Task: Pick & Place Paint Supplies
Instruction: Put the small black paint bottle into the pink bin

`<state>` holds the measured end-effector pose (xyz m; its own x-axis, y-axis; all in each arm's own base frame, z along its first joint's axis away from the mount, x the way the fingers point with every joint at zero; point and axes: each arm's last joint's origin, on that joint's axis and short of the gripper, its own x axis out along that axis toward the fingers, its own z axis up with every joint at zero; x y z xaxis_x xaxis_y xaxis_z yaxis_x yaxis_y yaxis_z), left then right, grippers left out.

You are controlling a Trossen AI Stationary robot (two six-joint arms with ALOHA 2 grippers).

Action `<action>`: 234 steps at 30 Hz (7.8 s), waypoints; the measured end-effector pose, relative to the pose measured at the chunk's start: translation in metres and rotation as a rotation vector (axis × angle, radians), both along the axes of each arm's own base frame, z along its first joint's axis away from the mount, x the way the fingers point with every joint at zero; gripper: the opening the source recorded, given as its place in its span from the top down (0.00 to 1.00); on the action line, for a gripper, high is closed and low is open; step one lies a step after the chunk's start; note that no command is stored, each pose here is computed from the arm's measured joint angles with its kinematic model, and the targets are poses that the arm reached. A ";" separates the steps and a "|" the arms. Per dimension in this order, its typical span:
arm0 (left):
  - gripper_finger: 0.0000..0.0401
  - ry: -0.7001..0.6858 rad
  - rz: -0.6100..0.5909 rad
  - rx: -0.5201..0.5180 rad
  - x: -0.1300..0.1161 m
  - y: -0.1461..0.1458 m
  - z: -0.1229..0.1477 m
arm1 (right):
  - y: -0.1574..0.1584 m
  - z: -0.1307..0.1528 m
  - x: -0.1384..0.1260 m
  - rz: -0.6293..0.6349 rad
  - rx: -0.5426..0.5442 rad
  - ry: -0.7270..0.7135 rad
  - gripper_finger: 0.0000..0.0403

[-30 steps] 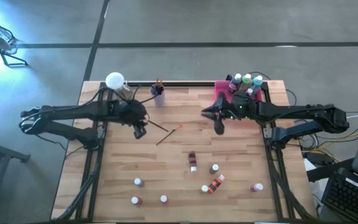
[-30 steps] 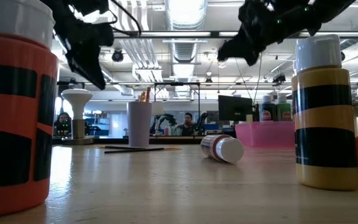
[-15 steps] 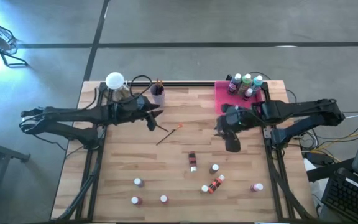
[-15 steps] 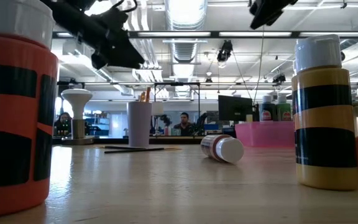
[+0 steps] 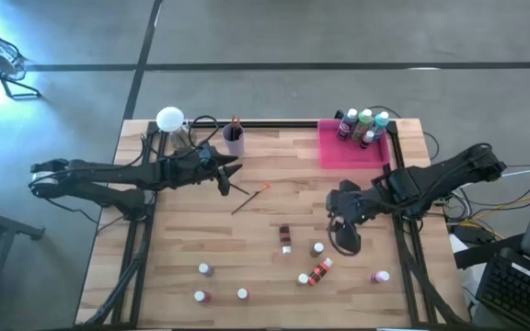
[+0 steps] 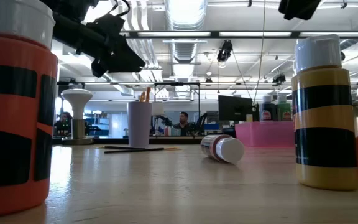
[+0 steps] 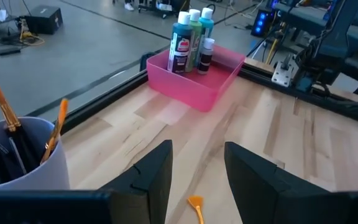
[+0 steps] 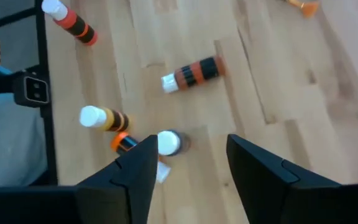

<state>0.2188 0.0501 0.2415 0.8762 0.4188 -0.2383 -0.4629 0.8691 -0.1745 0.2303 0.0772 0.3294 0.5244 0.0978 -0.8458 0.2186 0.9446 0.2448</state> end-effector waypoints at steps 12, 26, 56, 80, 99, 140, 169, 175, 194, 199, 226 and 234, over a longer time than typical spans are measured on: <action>0.62 0.024 -0.024 0.107 0.001 0.000 0.004 | 0.025 -0.032 0.013 -0.041 -0.008 0.118 0.51; 0.62 0.005 -0.033 0.209 0.002 0.001 0.010 | 0.053 -0.073 0.032 -0.061 -0.028 0.252 0.45; 0.62 0.171 0.425 0.279 -0.009 0.011 0.001 | 0.060 -0.100 0.049 -0.062 -0.062 0.272 0.45; 0.62 0.230 0.494 0.318 -0.012 0.012 -0.002 | 0.051 -0.118 0.048 -0.098 -0.094 0.268 0.48; 0.62 0.231 0.493 0.317 -0.012 0.012 -0.002 | 0.044 -0.118 0.051 -0.110 -0.076 0.277 0.69; 0.62 0.233 0.492 0.317 -0.012 0.012 -0.003 | -0.073 -0.009 -0.044 -0.477 -0.164 0.108 0.72; 0.62 0.234 0.492 0.317 -0.012 0.012 -0.003 | -0.195 -0.021 -0.080 -0.979 -0.214 0.259 0.72; 0.62 0.234 0.492 0.317 -0.012 0.012 -0.003 | -0.207 -0.043 -0.094 -1.060 -0.174 0.341 0.67; 0.62 0.235 0.492 0.317 -0.012 0.012 -0.003 | -0.243 -0.094 -0.128 -1.278 -0.139 0.316 0.67; 0.62 0.236 0.491 0.318 -0.012 0.012 -0.003 | -0.245 -0.096 -0.130 -1.304 -0.139 0.305 0.72; 0.62 0.237 0.491 0.318 -0.012 0.012 -0.003 | -0.267 -0.116 -0.122 -1.660 -0.156 0.275 0.62; 0.62 0.238 0.491 0.318 -0.012 0.012 -0.003 | -0.265 -0.115 -0.124 -1.634 -0.177 0.288 0.67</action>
